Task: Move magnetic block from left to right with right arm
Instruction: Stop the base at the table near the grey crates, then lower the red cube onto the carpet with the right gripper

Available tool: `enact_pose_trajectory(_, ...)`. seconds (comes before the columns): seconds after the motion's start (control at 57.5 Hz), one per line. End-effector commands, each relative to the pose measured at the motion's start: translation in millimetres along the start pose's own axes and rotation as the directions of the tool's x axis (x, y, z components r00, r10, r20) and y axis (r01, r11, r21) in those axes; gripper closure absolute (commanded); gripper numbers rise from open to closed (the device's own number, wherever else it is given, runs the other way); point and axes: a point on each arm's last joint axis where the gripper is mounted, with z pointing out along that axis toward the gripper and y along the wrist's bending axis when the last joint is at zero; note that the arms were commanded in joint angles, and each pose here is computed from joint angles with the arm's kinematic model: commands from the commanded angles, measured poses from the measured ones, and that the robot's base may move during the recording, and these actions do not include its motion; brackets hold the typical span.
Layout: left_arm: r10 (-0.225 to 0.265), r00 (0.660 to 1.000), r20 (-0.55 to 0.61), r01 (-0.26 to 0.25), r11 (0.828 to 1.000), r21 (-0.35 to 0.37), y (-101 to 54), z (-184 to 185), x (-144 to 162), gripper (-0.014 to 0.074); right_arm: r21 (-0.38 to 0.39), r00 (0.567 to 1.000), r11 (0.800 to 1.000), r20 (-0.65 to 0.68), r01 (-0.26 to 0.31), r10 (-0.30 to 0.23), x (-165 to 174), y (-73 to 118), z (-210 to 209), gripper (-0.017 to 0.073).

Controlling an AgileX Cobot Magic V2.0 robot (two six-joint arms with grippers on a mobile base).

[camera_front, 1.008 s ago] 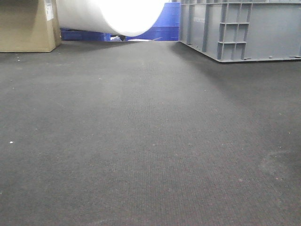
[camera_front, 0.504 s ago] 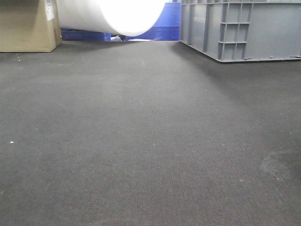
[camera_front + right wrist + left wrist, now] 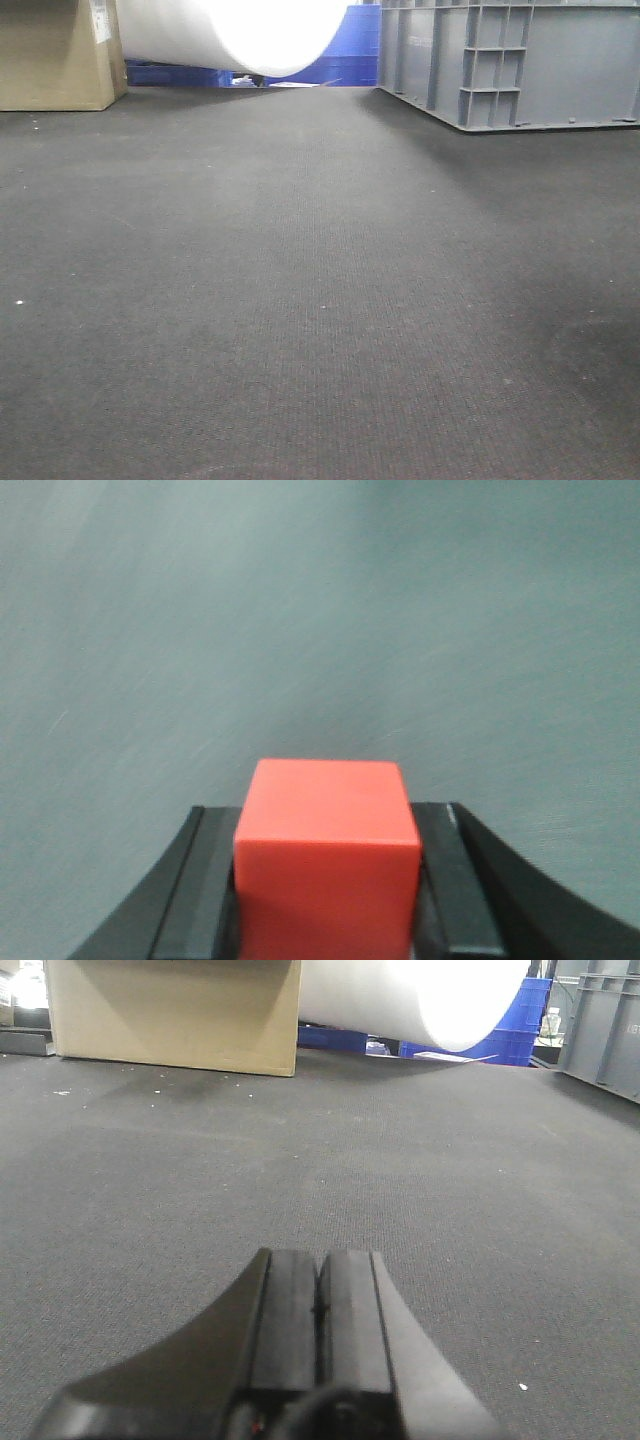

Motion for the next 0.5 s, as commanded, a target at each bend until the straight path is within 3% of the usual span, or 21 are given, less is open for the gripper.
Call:
enact_pose_trajectory(0.0, -0.011, 0.996, 0.084, 0.010, 1.000, 0.008, -0.3, -1, -5, 0.0720, -0.043, 1.000, 0.999, -0.009, -0.019, 0.019, -20, 13.8, 14, 0.0277)
enact_pose_trajectory(0.139, -0.011, 0.996, 0.084, 0.010, 1.000, 0.008, -0.3, -1, -5, 0.0720, -0.031, 0.986, 0.994, -0.136, -0.104, 0.099, -30, 31.6, 42, 0.0259)
enact_pose_trajectory(0.295, -0.011, 0.996, 0.084, 0.010, 1.000, 0.008, -0.3, -1, -5, 0.0720, 0.037, 0.931, 0.977, -0.299, -0.209, 0.211, -36, 57.5, 76, 0.0225)
enact_pose_trajectory(0.487, -0.011, 0.996, 0.084, 0.010, 1.000, 0.008, -0.3, -1, -5, 0.0720, 0.069, 0.875, 0.987, -0.457, -0.146, 0.162, -45, 91.7, 118, 0.0225)
